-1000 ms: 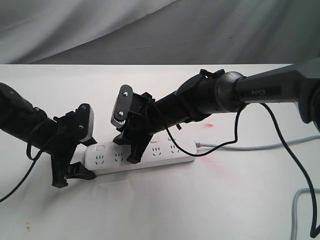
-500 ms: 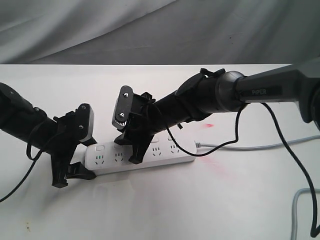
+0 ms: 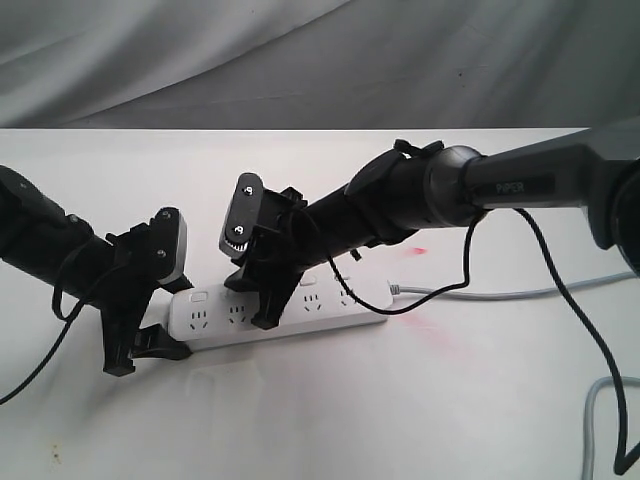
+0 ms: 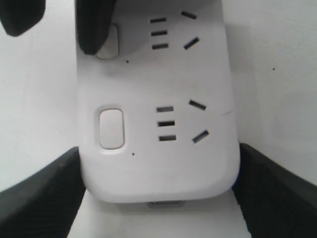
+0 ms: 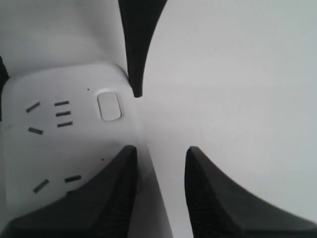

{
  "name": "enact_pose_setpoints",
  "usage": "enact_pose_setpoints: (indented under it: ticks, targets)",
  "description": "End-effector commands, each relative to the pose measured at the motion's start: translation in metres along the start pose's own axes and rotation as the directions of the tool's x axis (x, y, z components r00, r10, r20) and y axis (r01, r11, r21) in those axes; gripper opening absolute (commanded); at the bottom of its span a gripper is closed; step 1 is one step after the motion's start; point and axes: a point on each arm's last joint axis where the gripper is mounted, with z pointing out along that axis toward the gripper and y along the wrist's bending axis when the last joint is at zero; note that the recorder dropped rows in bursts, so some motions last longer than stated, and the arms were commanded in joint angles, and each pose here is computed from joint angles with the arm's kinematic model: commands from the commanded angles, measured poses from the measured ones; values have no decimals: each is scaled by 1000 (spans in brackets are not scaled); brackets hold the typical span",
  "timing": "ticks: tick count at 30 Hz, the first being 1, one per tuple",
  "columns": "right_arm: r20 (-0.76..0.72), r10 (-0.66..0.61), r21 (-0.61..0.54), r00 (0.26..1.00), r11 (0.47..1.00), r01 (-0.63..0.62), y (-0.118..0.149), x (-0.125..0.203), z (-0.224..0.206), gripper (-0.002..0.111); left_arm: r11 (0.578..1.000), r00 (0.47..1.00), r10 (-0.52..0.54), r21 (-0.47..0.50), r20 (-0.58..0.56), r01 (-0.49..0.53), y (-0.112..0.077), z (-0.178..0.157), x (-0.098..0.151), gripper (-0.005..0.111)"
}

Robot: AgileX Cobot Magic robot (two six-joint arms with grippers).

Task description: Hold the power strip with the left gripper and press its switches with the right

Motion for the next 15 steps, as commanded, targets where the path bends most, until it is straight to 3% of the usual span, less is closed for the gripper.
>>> enact_pose_setpoints:
  ticks: [1, 8, 15]
  targets:
    - [-76, -37, -72, 996, 997, 31, 14, 19, 17, 32, 997, 997, 71, 2, -38, -71, 0, 3, 3, 54]
    - [-84, -36, -44, 996, 999, 32, 11, 16, 13, 32, 997, 997, 71, 2, -38, -71, 0, 3, 3, 54]
    - [-21, -61, 57, 998, 996, 62, -3, -16, -22, 32, 997, 997, 71, 2, -38, -71, 0, 3, 3, 54]
